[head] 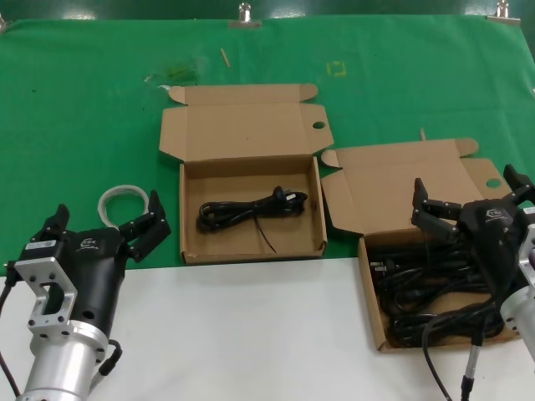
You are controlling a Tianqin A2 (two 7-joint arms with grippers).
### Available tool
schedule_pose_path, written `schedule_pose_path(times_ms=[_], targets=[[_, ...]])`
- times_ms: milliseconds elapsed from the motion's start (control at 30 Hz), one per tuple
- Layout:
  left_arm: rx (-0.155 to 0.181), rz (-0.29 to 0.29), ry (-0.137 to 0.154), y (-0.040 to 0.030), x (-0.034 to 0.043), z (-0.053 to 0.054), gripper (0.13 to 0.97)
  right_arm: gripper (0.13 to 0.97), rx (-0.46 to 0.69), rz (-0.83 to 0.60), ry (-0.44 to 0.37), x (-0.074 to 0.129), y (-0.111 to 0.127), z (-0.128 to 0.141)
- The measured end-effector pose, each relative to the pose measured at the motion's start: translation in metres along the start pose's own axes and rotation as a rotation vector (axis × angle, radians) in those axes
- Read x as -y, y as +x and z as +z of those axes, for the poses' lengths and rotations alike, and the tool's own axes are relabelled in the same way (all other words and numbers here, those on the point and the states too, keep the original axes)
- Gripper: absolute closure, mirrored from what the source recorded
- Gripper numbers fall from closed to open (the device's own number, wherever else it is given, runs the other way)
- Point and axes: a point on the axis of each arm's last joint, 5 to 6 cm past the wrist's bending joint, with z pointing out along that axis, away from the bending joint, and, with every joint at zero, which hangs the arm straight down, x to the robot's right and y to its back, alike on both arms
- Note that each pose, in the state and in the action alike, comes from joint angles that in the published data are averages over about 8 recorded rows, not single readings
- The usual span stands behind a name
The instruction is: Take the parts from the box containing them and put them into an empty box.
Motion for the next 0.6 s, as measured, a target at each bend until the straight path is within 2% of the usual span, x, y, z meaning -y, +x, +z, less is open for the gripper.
schedule_pose_path(times_ms=[600], targets=[[0.000, 0.000, 0.000, 0.0000, 0.0000, 0.0000, 0.132, 0.130, 0.000, 0.000, 0.000, 0.0000, 0.0000, 0.0000]])
